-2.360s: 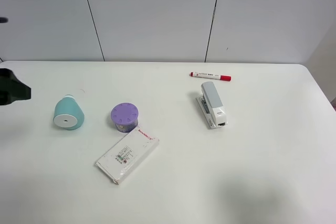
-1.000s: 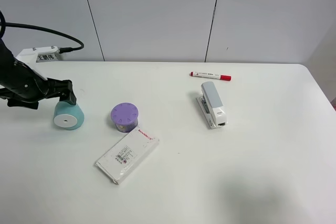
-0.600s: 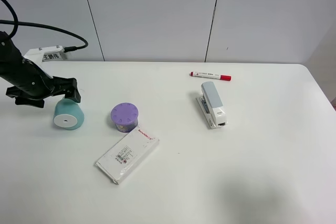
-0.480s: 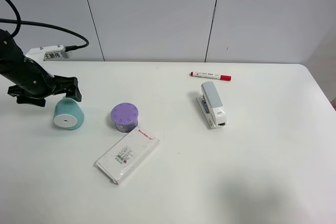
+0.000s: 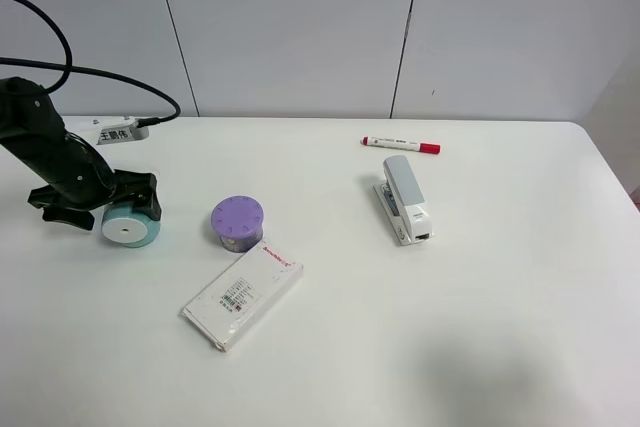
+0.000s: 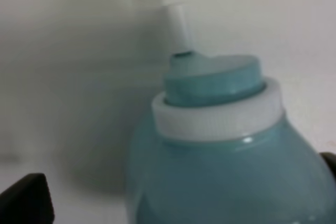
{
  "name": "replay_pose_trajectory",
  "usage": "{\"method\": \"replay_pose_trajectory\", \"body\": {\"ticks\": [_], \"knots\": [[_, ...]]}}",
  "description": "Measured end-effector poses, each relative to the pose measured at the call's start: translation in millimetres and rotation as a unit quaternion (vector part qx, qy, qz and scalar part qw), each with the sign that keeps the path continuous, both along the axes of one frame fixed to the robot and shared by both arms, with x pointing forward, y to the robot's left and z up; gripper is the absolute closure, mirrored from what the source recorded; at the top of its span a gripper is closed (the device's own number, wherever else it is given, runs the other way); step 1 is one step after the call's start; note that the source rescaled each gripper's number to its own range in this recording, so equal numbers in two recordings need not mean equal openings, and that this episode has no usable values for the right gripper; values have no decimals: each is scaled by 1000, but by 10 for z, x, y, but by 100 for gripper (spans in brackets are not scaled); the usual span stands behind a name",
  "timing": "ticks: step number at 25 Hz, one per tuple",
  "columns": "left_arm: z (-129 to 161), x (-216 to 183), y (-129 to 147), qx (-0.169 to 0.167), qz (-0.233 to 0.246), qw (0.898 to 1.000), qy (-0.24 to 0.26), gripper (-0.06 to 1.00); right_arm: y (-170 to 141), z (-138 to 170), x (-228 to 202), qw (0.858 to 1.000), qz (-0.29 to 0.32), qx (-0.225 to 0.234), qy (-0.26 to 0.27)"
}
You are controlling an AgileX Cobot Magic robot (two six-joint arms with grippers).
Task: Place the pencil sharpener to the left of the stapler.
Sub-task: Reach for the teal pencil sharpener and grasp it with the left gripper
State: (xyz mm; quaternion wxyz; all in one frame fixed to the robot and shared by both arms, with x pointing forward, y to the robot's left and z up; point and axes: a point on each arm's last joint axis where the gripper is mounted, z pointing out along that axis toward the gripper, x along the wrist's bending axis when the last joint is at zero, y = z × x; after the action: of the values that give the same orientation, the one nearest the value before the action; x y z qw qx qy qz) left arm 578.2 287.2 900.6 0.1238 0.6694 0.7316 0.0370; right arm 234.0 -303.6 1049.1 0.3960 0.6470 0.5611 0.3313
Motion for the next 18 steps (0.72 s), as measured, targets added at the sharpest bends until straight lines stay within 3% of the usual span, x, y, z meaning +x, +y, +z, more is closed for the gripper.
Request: {"method": "replay_pose_trajectory", "body": {"ticks": [18], "knots": [[-161, 37, -238, 2, -32, 999, 5, -6, 0, 0, 0, 1000, 0, 0, 0]]}}
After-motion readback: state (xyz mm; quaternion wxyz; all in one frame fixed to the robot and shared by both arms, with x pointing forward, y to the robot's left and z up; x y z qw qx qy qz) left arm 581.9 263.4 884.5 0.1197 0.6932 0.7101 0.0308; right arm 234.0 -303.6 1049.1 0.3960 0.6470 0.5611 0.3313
